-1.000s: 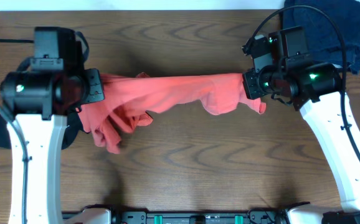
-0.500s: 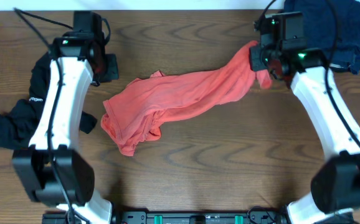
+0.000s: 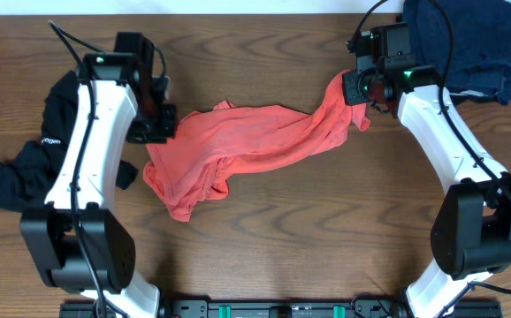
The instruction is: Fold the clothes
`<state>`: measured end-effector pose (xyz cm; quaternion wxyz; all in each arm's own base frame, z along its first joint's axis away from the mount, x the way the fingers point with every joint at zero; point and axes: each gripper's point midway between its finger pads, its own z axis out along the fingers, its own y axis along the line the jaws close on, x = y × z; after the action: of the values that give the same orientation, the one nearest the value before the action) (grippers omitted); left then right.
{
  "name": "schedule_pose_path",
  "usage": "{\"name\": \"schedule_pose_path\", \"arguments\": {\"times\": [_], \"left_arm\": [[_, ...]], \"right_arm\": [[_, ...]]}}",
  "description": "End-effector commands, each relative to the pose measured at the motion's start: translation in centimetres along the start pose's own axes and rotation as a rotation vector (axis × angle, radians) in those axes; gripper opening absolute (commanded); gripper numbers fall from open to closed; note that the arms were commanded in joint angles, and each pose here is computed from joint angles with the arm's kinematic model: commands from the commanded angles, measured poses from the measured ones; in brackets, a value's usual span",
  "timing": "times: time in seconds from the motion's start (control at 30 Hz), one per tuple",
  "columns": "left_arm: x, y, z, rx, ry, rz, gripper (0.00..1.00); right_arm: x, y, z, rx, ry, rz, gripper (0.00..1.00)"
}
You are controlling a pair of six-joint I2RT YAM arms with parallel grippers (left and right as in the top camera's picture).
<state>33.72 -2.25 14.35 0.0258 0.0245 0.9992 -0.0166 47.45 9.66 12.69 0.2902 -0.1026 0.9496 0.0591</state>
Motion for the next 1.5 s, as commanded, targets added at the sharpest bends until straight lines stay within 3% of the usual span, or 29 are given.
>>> {"name": "schedule_pose_path", "arguments": {"times": [0.0,0.07,0.13,0.37,0.77,0.93,1.13,1.27,1.33,1.47], "left_arm": [[2.2,-1.6,0.2,0.031,0.029,0.035,0.27],[3.5,-1.6,1.4,0.03,0.069,0.009,0.53],[4.8,-1.7,2.7,0.038,0.109,-0.002,0.63],[7.5,-3.4,6.9,0.147,0.182,-0.033,0.64],[7.8,-3.3,10.3,0.146,0.143,-0.039,0.64],[8.0,-1.7,11.4,0.056,0.131,-0.059,0.64],[7.0,-1.1,11.5,0.019,0.088,-0.074,0.54],[6.0,-1.1,11.6,0.022,0.051,-0.085,0.28],[5.7,-1.1,11.5,0.022,0.038,-0.091,0.09],[4.6,-0.2,10.6,-0.032,0.006,-0.144,0.06]], "right_arm": [[-0.4,0.1,-0.5,-0.009,-0.009,0.003,0.01],[-0.4,0.0,-0.5,-0.009,-0.01,0.005,0.01],[-0.4,0.0,-0.5,-0.009,-0.01,0.005,0.01],[-0.3,0.0,-0.5,-0.009,-0.003,0.005,0.01],[-0.1,0.1,-0.5,-0.01,0.002,0.005,0.01],[-0.1,0.1,-0.5,-0.01,0.002,0.005,0.01],[-0.2,0.3,-0.5,-0.021,0.001,0.005,0.01],[-0.2,0.3,-0.5,-0.021,0.001,0.005,0.01],[-0.2,0.2,-0.5,-0.019,0.0,0.003,0.01],[-1.2,0.2,-1.2,-0.018,-0.04,-0.013,0.01]]}}
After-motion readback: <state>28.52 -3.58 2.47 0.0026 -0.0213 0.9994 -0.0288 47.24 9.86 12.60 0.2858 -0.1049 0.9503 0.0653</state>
